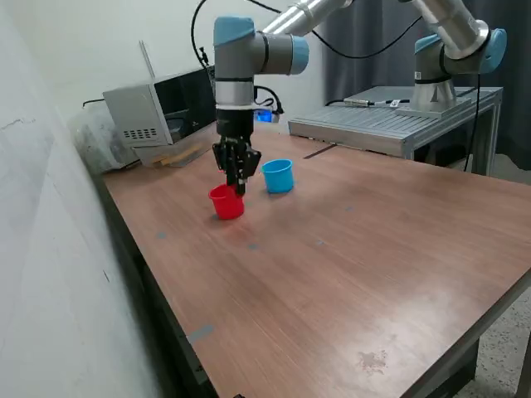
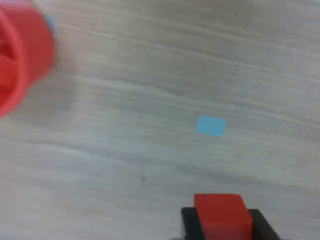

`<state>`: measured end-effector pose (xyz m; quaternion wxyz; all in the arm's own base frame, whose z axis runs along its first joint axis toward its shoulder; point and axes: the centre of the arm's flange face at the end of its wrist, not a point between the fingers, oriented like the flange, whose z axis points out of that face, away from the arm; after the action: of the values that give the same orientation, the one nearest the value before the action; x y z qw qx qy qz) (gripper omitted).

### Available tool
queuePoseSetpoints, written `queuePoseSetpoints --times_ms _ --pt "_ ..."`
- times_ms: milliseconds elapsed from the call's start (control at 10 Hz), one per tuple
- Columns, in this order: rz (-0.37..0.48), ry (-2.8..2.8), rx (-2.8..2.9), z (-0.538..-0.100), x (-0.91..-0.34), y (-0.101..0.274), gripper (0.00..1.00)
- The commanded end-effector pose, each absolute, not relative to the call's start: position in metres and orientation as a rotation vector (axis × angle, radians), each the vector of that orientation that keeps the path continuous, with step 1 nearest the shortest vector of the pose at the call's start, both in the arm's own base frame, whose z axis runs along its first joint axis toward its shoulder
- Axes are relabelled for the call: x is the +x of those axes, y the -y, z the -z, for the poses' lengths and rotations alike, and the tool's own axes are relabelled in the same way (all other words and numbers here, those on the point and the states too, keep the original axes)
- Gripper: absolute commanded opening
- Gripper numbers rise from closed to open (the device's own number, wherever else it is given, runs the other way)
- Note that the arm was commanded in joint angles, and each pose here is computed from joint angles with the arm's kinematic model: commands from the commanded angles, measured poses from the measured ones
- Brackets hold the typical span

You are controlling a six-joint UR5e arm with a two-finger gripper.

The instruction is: Place red objects in the red bin, and blue objects in the blue bin.

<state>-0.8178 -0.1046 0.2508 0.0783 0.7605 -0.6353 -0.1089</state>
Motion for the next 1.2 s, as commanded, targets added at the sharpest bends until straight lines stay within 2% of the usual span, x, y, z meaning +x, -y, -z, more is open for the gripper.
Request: queuePoseSetpoints --times_ms 0,500,700,1000,1100 --pt "0.353 1.931 2.285 -0.295 -0.799 0.083 0.0" --pt "0.315 2.129 2.191 -0.291 -0.783 -0.03 0.0" --pt "0.306 2.142 2.178 -0.283 -0.784 -0.038 0.0" --pt "0.245 2.166 2.199 -0.211 -0.796 -0.042 0.0" --pt "0.25 2.165 2.197 -0.2 -0.799 -0.043 0.0"
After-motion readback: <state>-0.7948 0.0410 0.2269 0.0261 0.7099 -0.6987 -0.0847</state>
